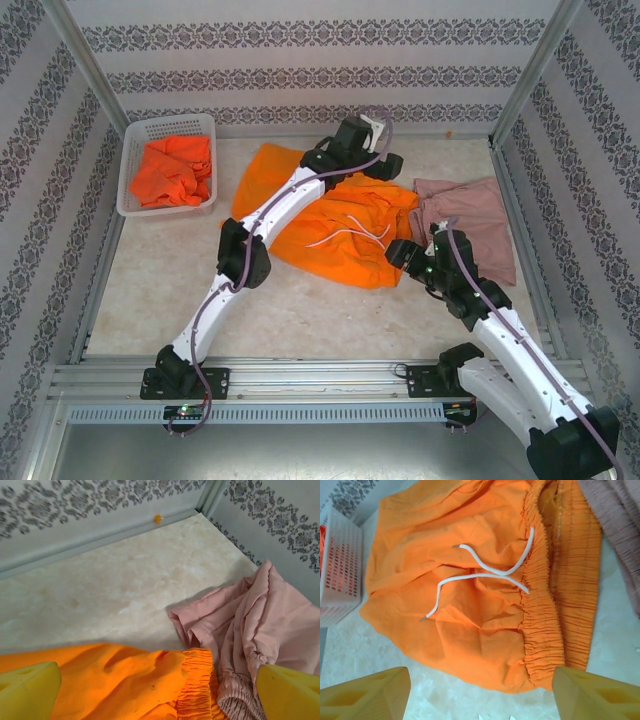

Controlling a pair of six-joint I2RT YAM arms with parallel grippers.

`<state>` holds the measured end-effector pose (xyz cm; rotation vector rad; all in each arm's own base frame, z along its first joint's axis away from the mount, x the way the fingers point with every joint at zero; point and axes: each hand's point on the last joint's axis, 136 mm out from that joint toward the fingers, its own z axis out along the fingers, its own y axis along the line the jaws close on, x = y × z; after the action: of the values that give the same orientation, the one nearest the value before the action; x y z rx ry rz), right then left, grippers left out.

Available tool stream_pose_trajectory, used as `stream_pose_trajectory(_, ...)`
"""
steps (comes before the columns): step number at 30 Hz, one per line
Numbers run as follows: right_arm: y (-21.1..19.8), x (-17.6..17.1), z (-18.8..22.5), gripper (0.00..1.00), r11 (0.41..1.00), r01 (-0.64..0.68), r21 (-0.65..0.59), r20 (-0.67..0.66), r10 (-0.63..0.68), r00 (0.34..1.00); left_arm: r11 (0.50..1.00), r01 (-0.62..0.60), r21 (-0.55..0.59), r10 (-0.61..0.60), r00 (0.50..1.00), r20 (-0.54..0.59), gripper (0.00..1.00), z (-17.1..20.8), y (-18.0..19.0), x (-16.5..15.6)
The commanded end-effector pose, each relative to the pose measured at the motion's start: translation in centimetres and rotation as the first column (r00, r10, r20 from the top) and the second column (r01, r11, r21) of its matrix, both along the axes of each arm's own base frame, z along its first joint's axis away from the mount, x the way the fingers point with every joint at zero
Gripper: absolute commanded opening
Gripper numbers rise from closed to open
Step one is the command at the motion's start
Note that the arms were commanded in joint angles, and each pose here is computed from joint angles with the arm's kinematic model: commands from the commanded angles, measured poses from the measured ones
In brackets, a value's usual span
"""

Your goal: Fold and stack the shorts

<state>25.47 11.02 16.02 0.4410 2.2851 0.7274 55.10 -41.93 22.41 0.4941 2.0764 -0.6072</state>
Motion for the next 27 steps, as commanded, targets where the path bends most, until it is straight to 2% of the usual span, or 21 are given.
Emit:
stream_pose_trajectory(1,0.5,1.3,1.0,0.78,1.000,-0.020,-0.006,0.002,0.020,1.000,0.987,-0.081,-0.138,0.110,0.970,0.218,1.00,17.5,6.0,-2.6)
stream_pose_trajectory(4,2.7,3.4,2.2,0.82,0.993,-0.117,-0.001,-0.016,0.117,0.993,0.984,-0.132,-0.121,0.150,0.976,0.161,1.00,17.6,9.3,-4.4)
stream_pose_trajectory(7,5.4,5.8,3.3,0.84,0.974,-0.225,0.026,-0.026,0.226,0.974,0.971,-0.199,-0.131,0.219,0.963,0.157,1.00,16.2,12.6,-6.6)
stream_pose_trajectory(10,8.0,8.1,3.4,0.86,0.953,-0.297,0.055,-0.042,0.300,0.953,0.923,-0.275,-0.270,0.316,0.941,0.120,1.00,13.9,17.3,-9.0)
stream_pose_trajectory(13,10.0,10.6,2.5,0.87,0.939,-0.338,0.063,-0.072,0.342,0.937,0.865,-0.373,-0.337,0.381,0.924,-0.043,1.00,8.9,21.8,-10.5)
stream_pose_trajectory(18,12.8,15.0,0.2,0.87,0.926,-0.359,0.115,-0.134,0.373,0.918,0.856,-0.478,-0.197,0.444,0.875,-0.194,1.00,0.3,25.0,-13.2)
stream_pose_trajectory(21,14.0,17.5,-1.3,0.87,0.926,-0.355,0.129,-0.158,0.372,0.915,0.821,-0.536,-0.197,0.488,0.837,-0.246,1.00,-2.6,27.2,-14.3)
stream_pose_trajectory(24,15.1,19.8,-3.2,0.87,0.926,-0.343,0.157,-0.194,0.369,0.909,0.776,-0.611,-0.158,0.542,0.774,-0.327,1.00,-5.5,29.8,-15.0)
stream_pose_trajectory(27,15.7,21.8,-4.5,0.86,0.930,-0.327,0.169,-0.207,0.358,0.910,0.740,-0.660,-0.129,0.586,0.727,-0.358,1.00,-7.9,31.7,-15.5)
